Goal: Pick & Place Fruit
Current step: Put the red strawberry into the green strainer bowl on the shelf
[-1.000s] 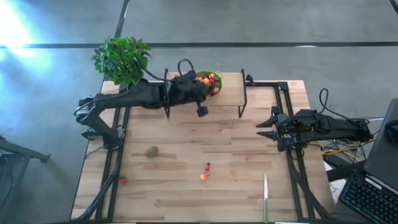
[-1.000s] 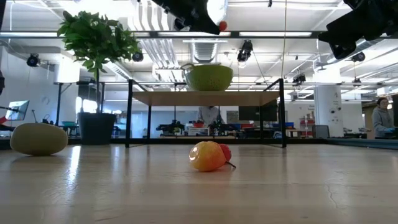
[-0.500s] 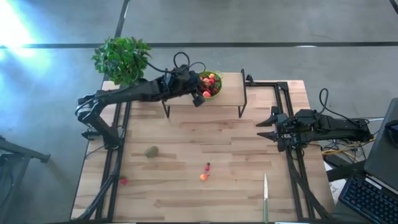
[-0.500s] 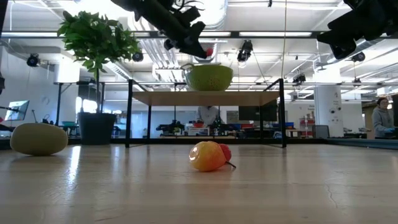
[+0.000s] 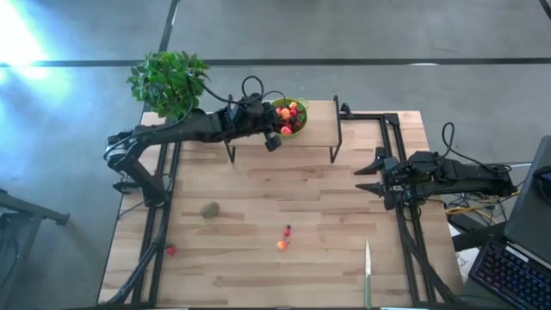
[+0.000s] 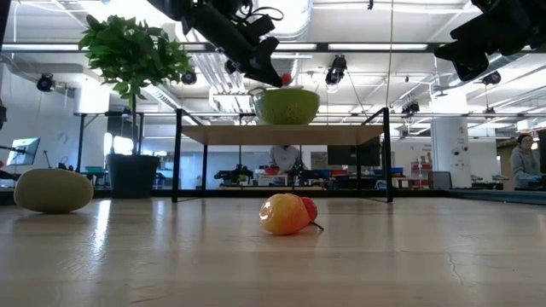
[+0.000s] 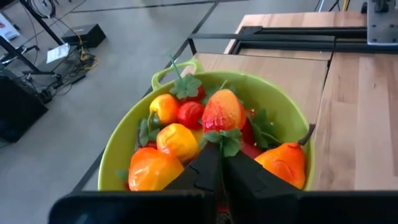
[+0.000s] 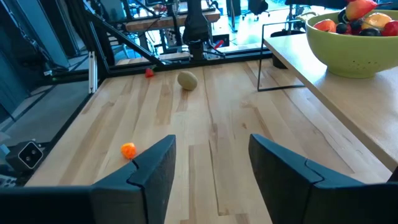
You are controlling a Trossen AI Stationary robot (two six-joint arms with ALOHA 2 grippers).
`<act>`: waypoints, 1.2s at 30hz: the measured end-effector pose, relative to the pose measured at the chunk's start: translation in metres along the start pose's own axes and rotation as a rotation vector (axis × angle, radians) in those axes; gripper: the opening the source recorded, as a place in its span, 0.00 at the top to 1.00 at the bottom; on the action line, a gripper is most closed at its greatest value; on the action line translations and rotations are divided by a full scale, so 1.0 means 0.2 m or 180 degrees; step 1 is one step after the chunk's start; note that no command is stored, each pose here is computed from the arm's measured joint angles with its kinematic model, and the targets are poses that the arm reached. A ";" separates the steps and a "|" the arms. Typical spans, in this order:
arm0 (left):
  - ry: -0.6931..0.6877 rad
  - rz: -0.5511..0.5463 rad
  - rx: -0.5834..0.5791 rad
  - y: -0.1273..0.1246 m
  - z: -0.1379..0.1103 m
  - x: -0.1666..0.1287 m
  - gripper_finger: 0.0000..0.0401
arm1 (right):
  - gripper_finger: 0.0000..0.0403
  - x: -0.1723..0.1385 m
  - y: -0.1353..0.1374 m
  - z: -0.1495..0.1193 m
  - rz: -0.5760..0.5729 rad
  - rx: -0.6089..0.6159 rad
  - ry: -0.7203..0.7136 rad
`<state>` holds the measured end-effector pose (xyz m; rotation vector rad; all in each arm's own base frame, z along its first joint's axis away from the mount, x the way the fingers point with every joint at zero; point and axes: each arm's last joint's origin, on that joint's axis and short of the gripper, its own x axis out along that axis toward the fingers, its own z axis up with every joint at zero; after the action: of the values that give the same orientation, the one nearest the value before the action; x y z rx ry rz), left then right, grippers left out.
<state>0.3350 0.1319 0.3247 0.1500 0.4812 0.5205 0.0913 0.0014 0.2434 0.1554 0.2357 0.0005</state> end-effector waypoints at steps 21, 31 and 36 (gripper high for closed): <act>0.0094 -0.0100 0.0294 -0.02 0.04 -0.04 0.67 | 0.63 0.00 0.00 0.00 -0.0001 0.0000 -0.0001; 0.0817 -0.0544 0.0553 -0.11 0.21 -0.29 0.67 | 0.72 0.00 0.00 0.00 0.0000 0.0000 0.0001; 0.1379 -0.0857 0.0779 -0.21 0.18 -0.43 0.67 | 0.77 0.00 0.00 0.00 0.0000 0.0000 0.0000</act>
<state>0.3057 0.0519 0.3810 0.2042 0.9745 0.2247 0.0913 0.0014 0.2434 0.1555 0.2356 0.0007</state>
